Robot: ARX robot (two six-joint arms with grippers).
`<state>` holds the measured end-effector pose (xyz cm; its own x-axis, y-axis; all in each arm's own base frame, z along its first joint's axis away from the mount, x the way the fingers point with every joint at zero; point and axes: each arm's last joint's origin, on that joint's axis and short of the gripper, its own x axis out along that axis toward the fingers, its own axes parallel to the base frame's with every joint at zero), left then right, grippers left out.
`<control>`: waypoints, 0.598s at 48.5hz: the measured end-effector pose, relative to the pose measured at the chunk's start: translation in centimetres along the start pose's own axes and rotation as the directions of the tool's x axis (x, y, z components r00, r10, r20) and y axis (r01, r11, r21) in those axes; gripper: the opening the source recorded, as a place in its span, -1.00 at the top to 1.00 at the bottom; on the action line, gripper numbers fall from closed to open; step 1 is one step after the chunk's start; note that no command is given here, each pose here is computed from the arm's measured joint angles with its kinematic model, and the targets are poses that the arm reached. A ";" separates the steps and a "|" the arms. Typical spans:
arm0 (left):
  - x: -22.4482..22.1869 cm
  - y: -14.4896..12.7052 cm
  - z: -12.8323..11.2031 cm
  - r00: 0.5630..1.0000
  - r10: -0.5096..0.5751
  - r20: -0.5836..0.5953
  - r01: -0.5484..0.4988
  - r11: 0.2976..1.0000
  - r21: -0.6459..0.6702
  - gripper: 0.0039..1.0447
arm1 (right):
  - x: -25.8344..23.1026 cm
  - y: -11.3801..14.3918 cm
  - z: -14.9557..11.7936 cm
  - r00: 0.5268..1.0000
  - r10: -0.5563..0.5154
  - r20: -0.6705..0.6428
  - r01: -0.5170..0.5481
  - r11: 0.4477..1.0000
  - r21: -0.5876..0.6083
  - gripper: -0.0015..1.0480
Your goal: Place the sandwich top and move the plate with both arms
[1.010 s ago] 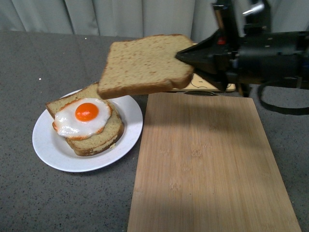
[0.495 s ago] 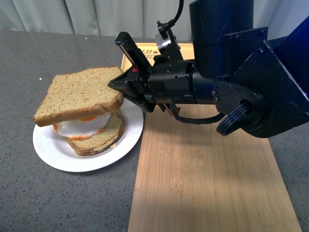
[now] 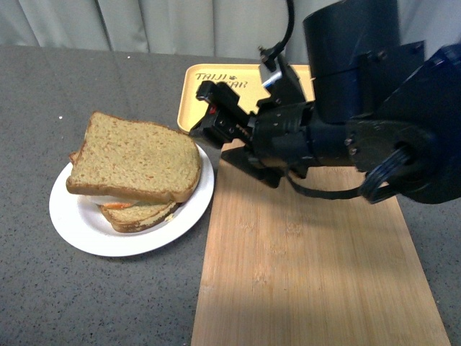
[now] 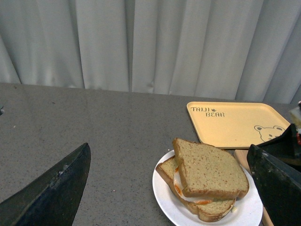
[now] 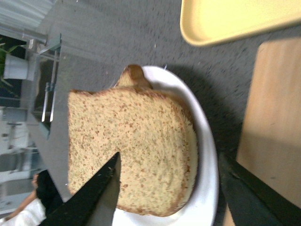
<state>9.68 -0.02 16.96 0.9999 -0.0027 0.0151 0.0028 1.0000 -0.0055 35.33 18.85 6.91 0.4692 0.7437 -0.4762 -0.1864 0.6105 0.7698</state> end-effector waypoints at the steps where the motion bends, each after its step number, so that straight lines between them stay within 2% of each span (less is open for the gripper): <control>1: 0.0 0.0 0.0 1.000 0.000 0.000 0.000 1.000 0.000 -0.88 | -0.5 0.1 0.2 1.000 -0.012 0.022 0.013 1.000 -0.023 -0.22; 4: 0.0 0.0 0.0 1.000 0.000 0.000 0.000 1.000 0.000 -0.88 | -1.7 0.4 0.7 0.996 -0.043 0.073 0.048 0.996 -0.072 -0.39; 9: 0.0 0.0 0.0 1.000 0.000 0.000 0.000 1.000 0.000 -0.88 | -3.9 1.1 1.7 0.968 -0.159 0.194 0.194 0.965 -0.177 -0.66; 12: 0.0 0.0 0.0 1.000 0.000 0.000 0.000 1.000 0.000 -0.88 | -5.6 1.2 2.3 0.928 -0.234 0.291 0.307 0.921 -0.238 -0.84; 13: 0.0 0.0 0.0 1.000 0.000 0.000 0.000 1.000 0.000 -0.88 | -6.4 1.2 2.5 0.903 -0.266 0.337 0.358 0.900 -0.250 -0.85; 16: 0.0 0.0 0.0 1.000 0.000 0.000 0.000 1.000 0.000 -0.88 | -7.4 1.2 2.8 0.838 -0.314 0.447 0.468 0.835 -0.290 -0.76; 17: 0.0 0.0 0.0 1.000 0.000 0.000 0.000 1.000 0.000 -0.88 | -7.8 1.0 2.8 0.763 -0.311 0.566 0.541 0.787 -0.297 -0.67; 18: 0.0 0.0 0.0 1.000 0.000 0.000 0.000 1.000 0.000 -0.88 | -8.2 0.8 2.7 0.709 -0.304 0.637 0.587 0.755 -0.293 -0.60; 19: 0.0 0.0 0.0 1.000 -0.002 0.000 0.002 1.000 0.000 -0.88 | -8.9 0.4 2.4 0.629 -0.298 0.718 0.649 0.710 -0.273 -0.50; 21: 0.0 0.0 0.0 1.000 0.000 0.000 0.000 1.000 0.000 -0.88 | -10.2 -0.1 1.5 0.564 -0.275 0.779 0.691 0.674 -0.262 -0.36; 24: 0.0 0.0 0.0 1.000 0.001 0.000 -0.001 1.000 0.000 -0.88 | -11.9 -0.4 0.8 0.520 -0.236 0.821 0.709 0.655 -0.261 -0.19; 29: 0.0 0.0 0.0 1.000 0.001 0.000 -0.001 1.000 0.000 -0.88 | -14.7 -0.2 0.1 0.481 -0.195 0.855 0.724 0.638 -0.262 0.08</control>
<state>9.68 -0.02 16.96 0.9999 -0.0019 0.0154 0.0020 1.0000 -0.0052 28.53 7.78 13.83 0.9999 0.0061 -0.0159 -0.0055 0.9994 0.0344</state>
